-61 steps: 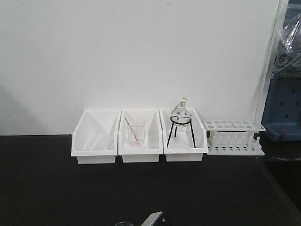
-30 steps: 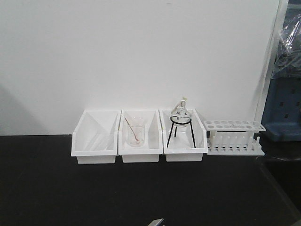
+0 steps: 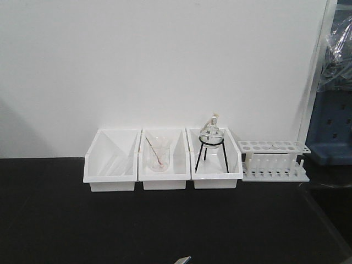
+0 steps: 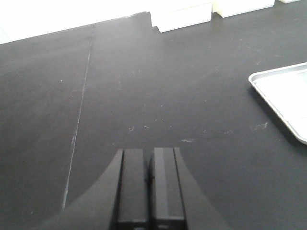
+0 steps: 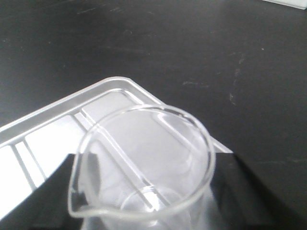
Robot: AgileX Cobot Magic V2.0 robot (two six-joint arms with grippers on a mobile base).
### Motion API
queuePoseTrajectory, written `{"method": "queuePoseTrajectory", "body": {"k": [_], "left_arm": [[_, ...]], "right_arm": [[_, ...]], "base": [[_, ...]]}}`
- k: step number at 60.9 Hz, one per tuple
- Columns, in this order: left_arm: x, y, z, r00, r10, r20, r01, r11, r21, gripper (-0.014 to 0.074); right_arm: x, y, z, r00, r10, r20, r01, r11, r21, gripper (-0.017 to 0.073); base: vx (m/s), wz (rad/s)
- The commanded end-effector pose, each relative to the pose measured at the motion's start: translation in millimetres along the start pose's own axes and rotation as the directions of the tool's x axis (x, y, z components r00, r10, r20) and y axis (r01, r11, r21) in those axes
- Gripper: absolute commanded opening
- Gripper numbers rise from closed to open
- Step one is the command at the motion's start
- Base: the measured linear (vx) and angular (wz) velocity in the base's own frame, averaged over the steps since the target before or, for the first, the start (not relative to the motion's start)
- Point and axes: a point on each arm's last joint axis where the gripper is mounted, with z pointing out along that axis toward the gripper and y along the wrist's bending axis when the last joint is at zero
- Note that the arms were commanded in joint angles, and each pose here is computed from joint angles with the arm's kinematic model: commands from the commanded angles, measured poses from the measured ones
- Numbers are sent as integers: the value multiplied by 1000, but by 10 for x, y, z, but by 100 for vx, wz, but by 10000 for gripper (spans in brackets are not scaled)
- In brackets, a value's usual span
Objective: Move beaker to silver tray on left bench
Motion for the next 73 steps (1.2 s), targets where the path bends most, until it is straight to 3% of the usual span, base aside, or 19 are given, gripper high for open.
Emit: {"method": "queuePoseTrajectory", "body": {"k": [1, 7, 8, 24, 31, 40, 52, 64, 73], "left_arm": [[-16, -11, 17, 998, -4, 70, 3, 1000, 8, 1], [-16, -11, 17, 998, -4, 70, 3, 1000, 8, 1], [-16, -11, 17, 998, -4, 70, 3, 1000, 8, 1], [-16, -11, 17, 998, -4, 70, 3, 1000, 8, 1], [-16, -11, 17, 998, -4, 70, 3, 1000, 8, 1], [-16, -11, 17, 998, -4, 70, 3, 1000, 8, 1], [-16, -11, 17, 998, -4, 70, 3, 1000, 8, 1], [-16, -11, 17, 998, -4, 70, 3, 1000, 8, 1], [-16, -11, 17, 998, -4, 70, 3, 1000, 8, 1]], "right_arm": [[-355, 14, -45, 986, -28, 164, 30, 1000, -6, 665], [-464, 25, -90, 981, -36, 193, 38, 999, -5, 685], [-690, 47, -187, 967, -53, 249, 55, 998, 0, 676], [-1468, 145, -711, 924, -110, 365, 98, 994, 53, 586], [-1841, 211, -1183, 935, -79, 345, 48, 994, 97, 398], [-2048, 272, -1911, 978, -3, 211, -43, 976, 215, -22], [-2000, 346, -2741, 997, 38, 61, -58, 928, 367, -15], [-1920, 400, -3275, 999, 29, 37, -43, 890, 454, -14], [-1849, 434, -3499, 998, 55, 33, -64, 876, 479, -14]], "base": [[0, 0], [0, 0], [0, 0], [0, 0], [0, 0], [0, 0], [0, 0], [0, 0], [0, 0]]}}
